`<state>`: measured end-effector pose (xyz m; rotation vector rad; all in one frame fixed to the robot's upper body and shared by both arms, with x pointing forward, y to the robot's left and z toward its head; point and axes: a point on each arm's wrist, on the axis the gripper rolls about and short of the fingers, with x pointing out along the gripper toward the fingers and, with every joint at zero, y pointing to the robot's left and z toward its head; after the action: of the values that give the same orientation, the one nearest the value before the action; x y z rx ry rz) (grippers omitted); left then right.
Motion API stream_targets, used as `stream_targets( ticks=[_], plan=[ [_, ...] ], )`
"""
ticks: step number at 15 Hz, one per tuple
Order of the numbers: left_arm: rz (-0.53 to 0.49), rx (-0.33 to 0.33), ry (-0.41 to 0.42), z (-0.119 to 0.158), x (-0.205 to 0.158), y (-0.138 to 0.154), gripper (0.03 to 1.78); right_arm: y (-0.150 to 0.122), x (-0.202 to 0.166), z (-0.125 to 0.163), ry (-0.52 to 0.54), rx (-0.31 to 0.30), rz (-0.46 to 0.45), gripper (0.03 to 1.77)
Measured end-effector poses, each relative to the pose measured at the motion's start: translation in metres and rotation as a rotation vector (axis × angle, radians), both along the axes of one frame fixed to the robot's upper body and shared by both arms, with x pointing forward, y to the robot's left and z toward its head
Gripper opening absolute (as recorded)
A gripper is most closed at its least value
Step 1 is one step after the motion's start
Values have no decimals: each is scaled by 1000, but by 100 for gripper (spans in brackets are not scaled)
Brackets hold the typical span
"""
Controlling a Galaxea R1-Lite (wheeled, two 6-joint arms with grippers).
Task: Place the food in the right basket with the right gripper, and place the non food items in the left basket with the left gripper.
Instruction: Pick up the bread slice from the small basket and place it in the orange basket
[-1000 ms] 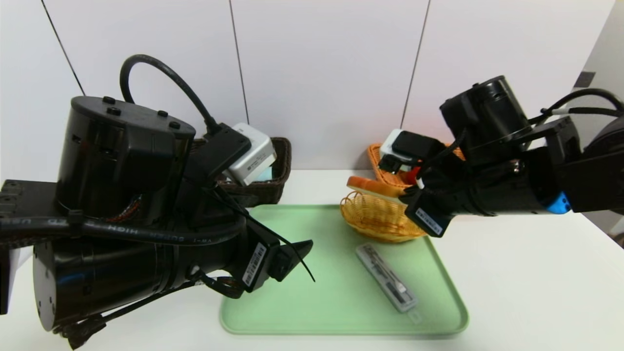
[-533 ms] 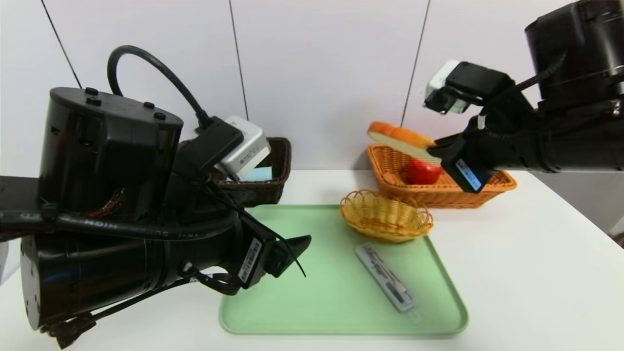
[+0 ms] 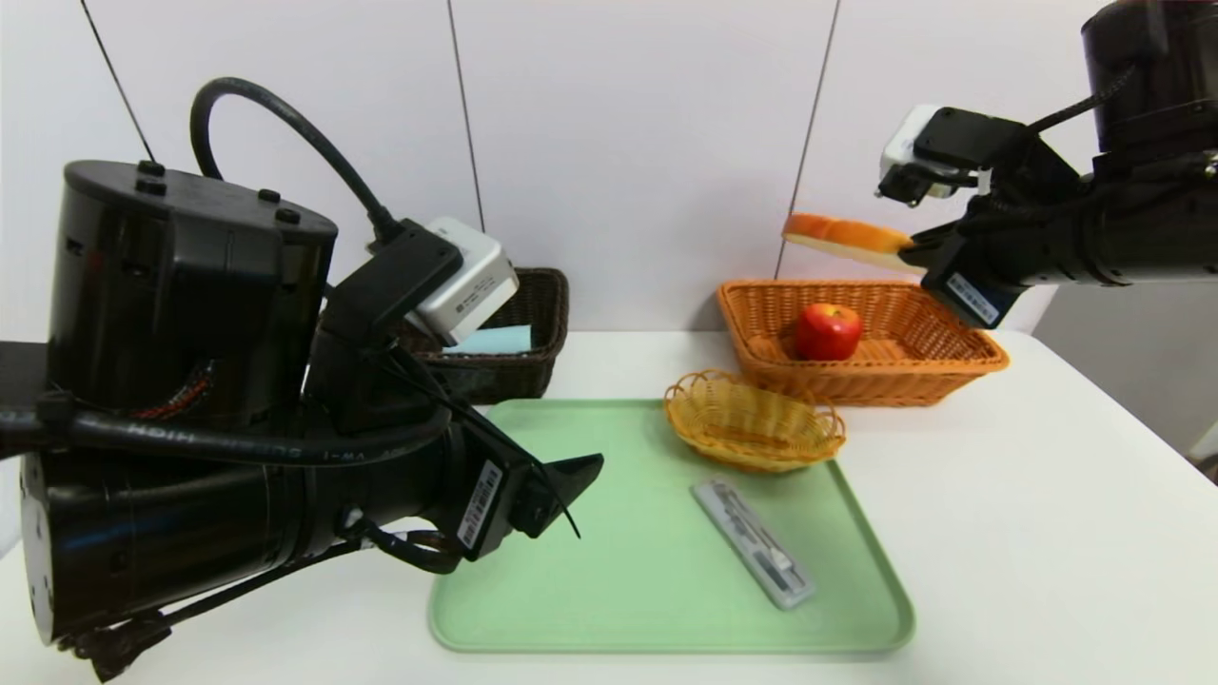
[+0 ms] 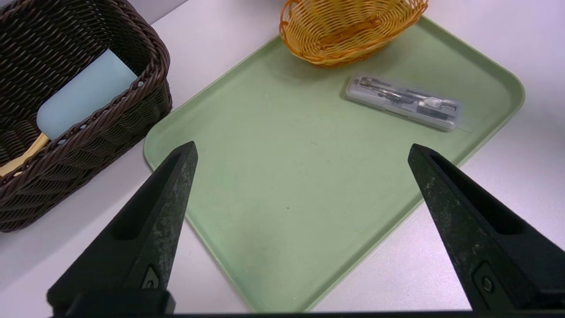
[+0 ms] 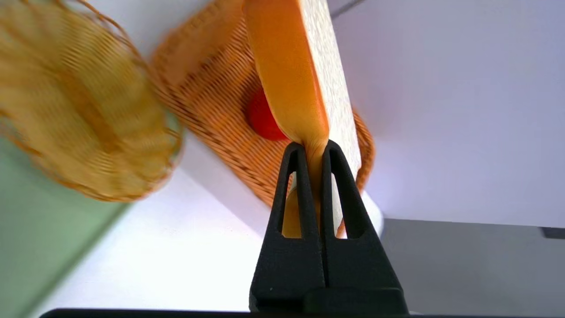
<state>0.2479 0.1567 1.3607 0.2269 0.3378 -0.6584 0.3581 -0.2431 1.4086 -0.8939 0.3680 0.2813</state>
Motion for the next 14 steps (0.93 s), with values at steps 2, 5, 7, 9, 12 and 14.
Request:
stream_targets(
  ticks=[2, 5, 7, 9, 12, 14],
  plan=[
    [0, -3, -3, 1, -1, 1, 169, -11, 17, -5, 11, -77, -18, 6],
    [3, -9, -4, 2, -1, 2, 169, -19, 38, -15, 37, -163, -25, 6],
    [9, -11, -6, 2, 0, 3, 169, -25, 52, -23, 61, -217, -26, 6],
    [18, -11, -6, 3, 1, 5, 169, -29, 64, -29, 82, -218, -36, 6],
    [23, -14, -8, 3, 1, 7, 169, -37, 75, -37, 110, -157, 2, 6],
    [27, -16, -9, 4, 1, 8, 169, -41, 79, -37, 119, -81, -12, 6]
  ],
)
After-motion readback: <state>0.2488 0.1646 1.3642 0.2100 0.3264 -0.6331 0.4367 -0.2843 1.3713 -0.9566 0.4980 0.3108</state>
